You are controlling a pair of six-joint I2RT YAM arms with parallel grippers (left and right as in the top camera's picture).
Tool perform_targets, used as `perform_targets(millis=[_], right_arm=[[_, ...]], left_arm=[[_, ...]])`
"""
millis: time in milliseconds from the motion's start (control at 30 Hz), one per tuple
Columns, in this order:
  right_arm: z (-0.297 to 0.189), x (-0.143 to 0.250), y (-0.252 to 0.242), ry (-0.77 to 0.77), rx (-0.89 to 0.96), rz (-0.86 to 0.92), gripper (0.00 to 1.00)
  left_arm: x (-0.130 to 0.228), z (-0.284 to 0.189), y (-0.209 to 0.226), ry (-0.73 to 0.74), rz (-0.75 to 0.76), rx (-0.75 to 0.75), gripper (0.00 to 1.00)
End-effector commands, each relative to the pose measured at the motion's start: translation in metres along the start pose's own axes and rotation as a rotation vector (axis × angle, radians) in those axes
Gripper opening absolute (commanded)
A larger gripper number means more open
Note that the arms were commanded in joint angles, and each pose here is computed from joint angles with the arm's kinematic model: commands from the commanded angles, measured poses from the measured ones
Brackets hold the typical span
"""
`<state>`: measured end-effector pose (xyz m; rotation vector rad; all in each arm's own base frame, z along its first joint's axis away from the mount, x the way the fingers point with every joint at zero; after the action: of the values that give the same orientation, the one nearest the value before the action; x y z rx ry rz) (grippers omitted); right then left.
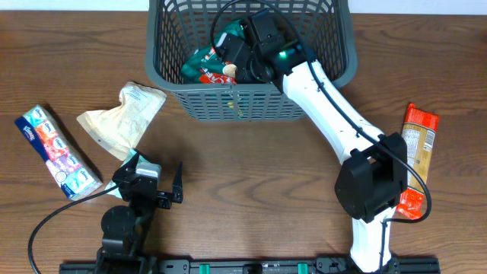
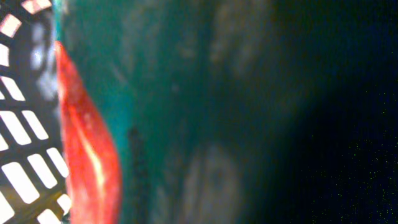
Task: Pack container
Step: 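Carry the pouch into the basket and release it with the right gripper, then move the right gripper to the spaghetti pack and grasp it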
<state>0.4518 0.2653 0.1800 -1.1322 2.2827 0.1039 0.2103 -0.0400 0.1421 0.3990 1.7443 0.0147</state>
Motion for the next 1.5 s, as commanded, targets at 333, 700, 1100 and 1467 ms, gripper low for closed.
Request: perform_targets(millis=[333,700,1100,1467], right_arm=[[-0.017,-0.012,0.001,-0.035,-0.005,0.026,0.99],[-0.114,-0.049,-0.062,-0.205,0.169,0.413,0.99],[-0.286,0.08,-0.187,-0.24,0.482,1.343,0.99],[-0.3,0.235,-0.212,0.136,0.605,1.701,0.99]], left_arm=[[0.012,0.002,-0.006,0.034,-0.016,0.032,0.98],[0.012,0.002,-0.006,0.034,-0.016,0.032,0.99],[0.012,0.002,-0.006,0.034,-0.016,0.032,0.99],[0.012,0.002,-0.006,0.034,-0.016,0.031,0.98]])
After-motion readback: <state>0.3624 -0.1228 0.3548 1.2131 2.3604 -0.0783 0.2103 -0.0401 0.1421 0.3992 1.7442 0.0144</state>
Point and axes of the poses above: each gripper's point midway between its finger pads, its own z axis out along the fingers, its own y axis along the line the jaws close on, x = y × z, the point moved 3 cm from there along -z, back along the fingers, and after that the axes turned 11 degrees about z, right-handed, at the moved point
